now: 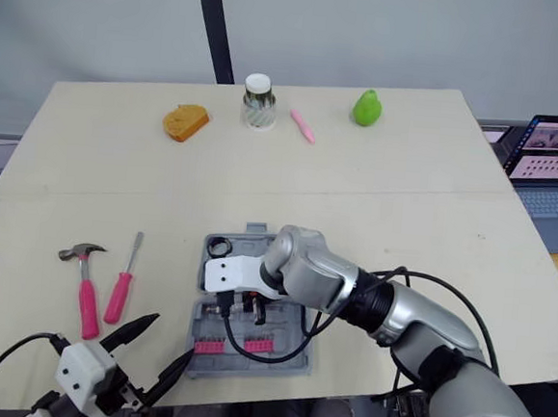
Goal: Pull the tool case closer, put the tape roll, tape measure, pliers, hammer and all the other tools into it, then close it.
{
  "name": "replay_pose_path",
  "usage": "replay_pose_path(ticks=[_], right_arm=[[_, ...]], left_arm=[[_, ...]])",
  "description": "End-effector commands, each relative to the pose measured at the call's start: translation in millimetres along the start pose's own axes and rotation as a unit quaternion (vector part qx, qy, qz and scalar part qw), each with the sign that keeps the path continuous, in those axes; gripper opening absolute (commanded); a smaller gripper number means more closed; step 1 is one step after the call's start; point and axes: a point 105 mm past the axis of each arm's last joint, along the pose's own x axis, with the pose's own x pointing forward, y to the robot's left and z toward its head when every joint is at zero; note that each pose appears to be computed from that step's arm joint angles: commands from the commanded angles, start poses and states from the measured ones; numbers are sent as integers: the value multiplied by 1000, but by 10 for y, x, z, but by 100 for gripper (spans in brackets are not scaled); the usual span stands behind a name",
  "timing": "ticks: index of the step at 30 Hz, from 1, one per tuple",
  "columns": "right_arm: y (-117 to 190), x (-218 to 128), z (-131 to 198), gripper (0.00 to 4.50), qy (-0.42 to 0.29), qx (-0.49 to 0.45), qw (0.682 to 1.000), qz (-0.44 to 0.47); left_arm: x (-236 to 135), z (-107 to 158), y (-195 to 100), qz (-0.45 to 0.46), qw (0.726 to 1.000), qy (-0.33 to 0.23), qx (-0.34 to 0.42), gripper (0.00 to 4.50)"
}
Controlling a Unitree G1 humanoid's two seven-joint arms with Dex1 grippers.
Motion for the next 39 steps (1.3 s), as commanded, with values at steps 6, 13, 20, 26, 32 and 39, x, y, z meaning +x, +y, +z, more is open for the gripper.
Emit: replay_pose_path(ticks=[6,13,20,26,32,39], right_arm=[[14,-1,98,6,-12,-18,1000,-3],[7,7,113,6,-15,-17,1000,-5],[-18,6,123,6,-15,-16,1000,-10],[-24,3,115,6,-14,-16,1000,-10],[-11,-61,128,136,-20,-16,1000,-8],[33,-336,174,445,-48,-22,999,-9]], left_arm=[[-5,15,3,1,1000,-6,6,450],[-2,12,0,1,1000,-6,6,450],[12,12,-2,0,1000,-7,6,450],[21,13,-2,-1,1000,-8,7,450],[30,16,2,-3,1000,-9,7,450],[38,21,3,-5,1000,-11,6,450]])
